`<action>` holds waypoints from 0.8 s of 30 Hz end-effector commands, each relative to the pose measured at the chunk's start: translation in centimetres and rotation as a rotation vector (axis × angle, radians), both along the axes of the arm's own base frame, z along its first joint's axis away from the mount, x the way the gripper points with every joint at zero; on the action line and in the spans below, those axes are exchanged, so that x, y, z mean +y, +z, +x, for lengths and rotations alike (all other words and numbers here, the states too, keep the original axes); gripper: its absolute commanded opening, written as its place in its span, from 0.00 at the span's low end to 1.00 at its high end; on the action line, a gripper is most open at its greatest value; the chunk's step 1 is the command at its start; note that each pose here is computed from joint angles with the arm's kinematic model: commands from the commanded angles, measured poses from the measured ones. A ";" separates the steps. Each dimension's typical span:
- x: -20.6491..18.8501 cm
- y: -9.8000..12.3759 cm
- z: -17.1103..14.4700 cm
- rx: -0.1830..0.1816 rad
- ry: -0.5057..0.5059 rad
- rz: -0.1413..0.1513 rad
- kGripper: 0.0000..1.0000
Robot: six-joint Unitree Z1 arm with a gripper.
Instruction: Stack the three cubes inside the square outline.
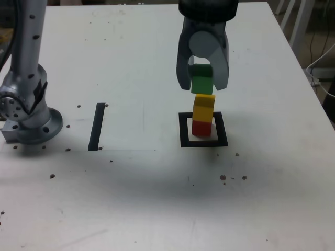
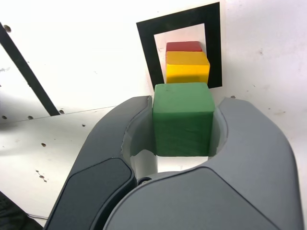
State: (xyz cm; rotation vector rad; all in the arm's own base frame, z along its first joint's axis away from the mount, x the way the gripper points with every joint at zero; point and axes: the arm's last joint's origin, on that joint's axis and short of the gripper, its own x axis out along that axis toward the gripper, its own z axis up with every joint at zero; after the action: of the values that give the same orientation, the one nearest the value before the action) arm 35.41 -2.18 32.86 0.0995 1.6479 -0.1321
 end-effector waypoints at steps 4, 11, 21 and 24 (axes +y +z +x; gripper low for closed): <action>0.3 -0.6 0.5 0.007 -0.008 -0.013 0.27; 0.4 -1.1 0.7 0.012 -0.020 -0.019 0.27; 0.5 -1.8 1.0 0.017 -0.033 -0.027 0.27; 0.6 -2.0 1.1 0.018 -0.033 -0.029 0.27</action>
State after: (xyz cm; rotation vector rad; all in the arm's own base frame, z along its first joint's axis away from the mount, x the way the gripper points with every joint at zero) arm 36.34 -1.70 31.10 0.1060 1.6579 -0.1811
